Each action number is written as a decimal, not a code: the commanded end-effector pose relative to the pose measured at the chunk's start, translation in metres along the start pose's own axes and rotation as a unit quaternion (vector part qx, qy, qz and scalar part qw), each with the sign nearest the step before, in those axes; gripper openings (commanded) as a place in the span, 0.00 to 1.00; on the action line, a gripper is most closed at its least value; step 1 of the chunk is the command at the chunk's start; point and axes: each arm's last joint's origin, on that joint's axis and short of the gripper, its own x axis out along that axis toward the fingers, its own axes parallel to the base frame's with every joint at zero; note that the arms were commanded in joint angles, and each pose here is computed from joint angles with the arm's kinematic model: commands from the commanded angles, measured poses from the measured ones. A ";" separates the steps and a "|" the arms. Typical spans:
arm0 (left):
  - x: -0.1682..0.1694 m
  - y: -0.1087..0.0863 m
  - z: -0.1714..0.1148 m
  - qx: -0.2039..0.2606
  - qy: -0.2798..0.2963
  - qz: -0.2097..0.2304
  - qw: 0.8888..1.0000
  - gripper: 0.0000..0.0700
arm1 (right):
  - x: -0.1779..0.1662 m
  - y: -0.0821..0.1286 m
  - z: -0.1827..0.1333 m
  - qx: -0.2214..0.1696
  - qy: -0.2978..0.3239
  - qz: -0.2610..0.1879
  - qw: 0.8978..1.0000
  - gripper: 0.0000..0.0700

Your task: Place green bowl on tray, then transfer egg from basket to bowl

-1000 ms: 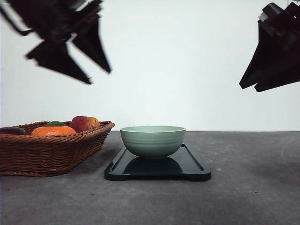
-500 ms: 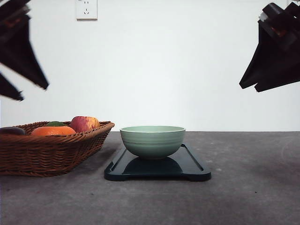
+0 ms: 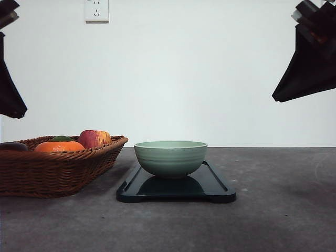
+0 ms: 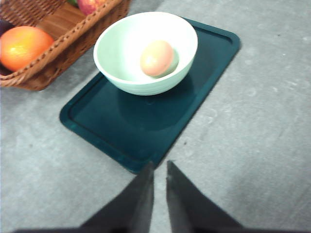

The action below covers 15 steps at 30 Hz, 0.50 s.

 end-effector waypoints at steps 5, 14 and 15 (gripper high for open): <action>0.000 -0.001 0.002 -0.001 -0.005 -0.005 1.000 0.00 | 0.000 0.001 0.006 -0.009 -0.021 0.005 1.000 0.03; -0.004 -0.001 0.003 0.008 -0.013 -0.004 1.000 0.00 | 0.000 0.002 0.008 -0.011 -0.031 0.006 0.999 0.02; -0.006 0.001 0.003 0.018 -0.021 0.000 1.000 0.00 | 0.000 0.002 0.008 -0.011 -0.031 0.006 0.999 0.02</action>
